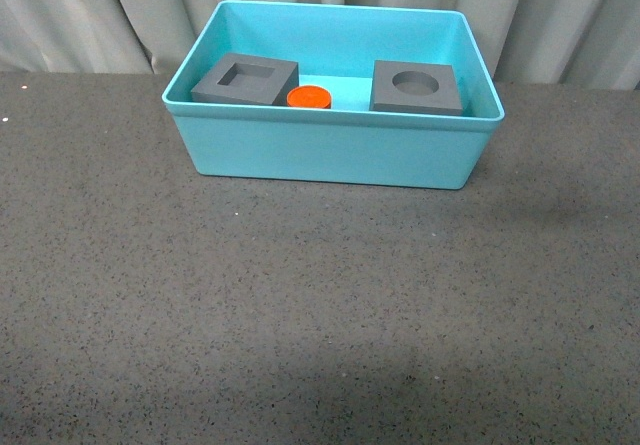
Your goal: Place gray and orange parts in blue box
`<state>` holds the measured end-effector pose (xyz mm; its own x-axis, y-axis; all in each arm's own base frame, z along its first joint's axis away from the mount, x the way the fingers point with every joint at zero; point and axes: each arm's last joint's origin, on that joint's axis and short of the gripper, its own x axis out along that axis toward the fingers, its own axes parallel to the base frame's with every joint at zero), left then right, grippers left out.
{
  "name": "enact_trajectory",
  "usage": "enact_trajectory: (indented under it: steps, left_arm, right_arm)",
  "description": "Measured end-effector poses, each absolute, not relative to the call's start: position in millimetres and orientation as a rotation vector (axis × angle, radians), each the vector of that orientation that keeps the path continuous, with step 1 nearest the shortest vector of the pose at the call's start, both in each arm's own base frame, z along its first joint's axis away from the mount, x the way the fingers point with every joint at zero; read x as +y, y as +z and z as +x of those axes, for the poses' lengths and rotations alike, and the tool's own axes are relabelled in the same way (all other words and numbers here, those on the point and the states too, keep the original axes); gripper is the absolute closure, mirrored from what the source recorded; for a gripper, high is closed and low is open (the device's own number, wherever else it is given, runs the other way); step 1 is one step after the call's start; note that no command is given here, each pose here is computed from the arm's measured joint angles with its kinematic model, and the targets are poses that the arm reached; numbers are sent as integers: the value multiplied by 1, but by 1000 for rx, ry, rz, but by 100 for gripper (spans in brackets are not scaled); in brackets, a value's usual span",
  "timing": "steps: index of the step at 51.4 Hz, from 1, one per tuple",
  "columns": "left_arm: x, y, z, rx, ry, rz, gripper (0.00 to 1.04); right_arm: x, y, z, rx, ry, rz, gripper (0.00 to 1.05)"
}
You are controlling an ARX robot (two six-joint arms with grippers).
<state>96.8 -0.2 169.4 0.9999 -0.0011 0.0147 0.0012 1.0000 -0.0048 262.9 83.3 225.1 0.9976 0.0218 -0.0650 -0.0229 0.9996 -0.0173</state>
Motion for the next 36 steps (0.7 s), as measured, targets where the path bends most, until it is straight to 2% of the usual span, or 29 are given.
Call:
enact_trajectory:
  steps: [5,17,20,36]
  left_arm:
    - [0,169,97,-15,-2,-4,7]
    - [0,169,97,-15,-2,-5,7]
    - [0,169,97,-15,-2,-5,7]
    - [0,169,97,-15,-2,-5,7]
  right_arm:
    - [62,219,239,-5,8,5,55]
    - [38,198,208,16,4,0,91]
    - [31,194,198,11,4,1,105]
    - [12,177,160,13,5,-1,104]
